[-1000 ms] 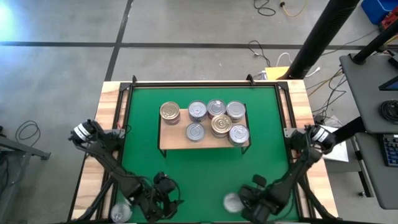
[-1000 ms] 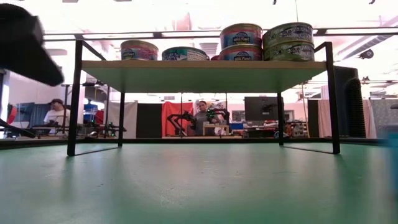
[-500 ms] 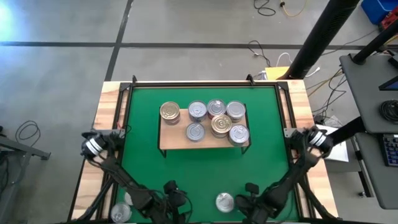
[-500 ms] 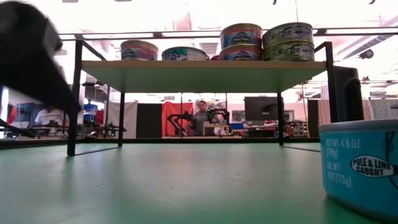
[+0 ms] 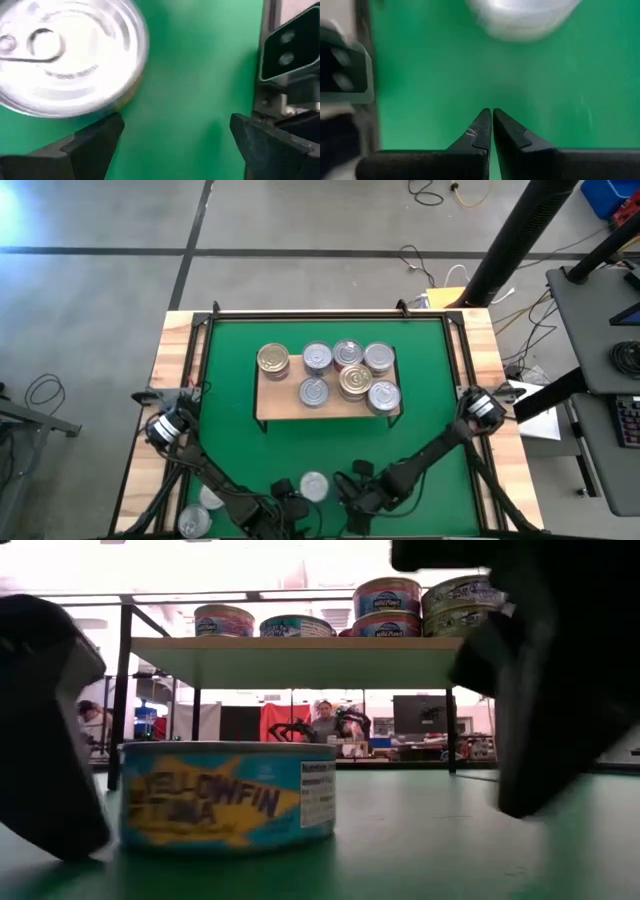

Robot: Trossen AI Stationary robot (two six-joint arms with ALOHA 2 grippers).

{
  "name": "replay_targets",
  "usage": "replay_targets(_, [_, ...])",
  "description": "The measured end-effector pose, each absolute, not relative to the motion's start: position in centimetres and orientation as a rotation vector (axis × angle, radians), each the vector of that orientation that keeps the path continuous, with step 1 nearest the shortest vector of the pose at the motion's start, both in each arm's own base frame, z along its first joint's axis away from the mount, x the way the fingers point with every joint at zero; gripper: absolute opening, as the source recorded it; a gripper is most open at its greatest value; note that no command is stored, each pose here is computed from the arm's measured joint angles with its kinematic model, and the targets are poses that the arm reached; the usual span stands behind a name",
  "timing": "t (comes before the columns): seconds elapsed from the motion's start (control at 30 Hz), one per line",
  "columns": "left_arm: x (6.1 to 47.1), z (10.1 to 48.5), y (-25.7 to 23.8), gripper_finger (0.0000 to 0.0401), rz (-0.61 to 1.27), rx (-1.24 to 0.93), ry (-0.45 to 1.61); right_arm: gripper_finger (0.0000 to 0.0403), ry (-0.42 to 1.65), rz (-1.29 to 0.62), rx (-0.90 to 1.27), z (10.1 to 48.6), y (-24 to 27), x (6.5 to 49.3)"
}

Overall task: Stack canned seafood by type on shelf
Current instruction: Put the right yellow and blue tuna can on the shelf

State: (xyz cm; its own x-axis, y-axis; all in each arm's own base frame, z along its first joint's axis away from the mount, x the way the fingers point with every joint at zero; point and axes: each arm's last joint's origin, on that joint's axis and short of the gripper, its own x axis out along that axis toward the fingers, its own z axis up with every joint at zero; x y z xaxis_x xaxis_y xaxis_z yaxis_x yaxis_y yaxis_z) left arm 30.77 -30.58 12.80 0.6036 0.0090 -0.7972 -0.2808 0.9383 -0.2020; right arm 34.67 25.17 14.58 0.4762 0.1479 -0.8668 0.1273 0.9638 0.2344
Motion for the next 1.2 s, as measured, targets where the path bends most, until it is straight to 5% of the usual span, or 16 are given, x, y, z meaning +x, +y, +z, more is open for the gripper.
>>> replay_targets(0.27, [27.7,13.9,-30.9,0.0362,0.182,-0.241,1.024,0.0009,1.225,-0.057,0.179,14.3,24.1,33.5])
replay_targets(0.47, [26.2,14.1,-29.2,0.0362,0.315,-0.041,1.067,0.0022,1.122,-0.048,0.163,14.4,24.5,34.2])
replay_targets(0.87, [28.6,13.5,-26.8,0.0362,0.184,0.025,1.143,0.0182,1.004,-0.049,0.016,14.8,23.3,35.7])
replay_targets(1.2, [29.7,12.7,-26.5,0.0361,0.132,0.029,1.102,0.0252,0.998,0.001,-0.062,14.7,22.5,36.3])
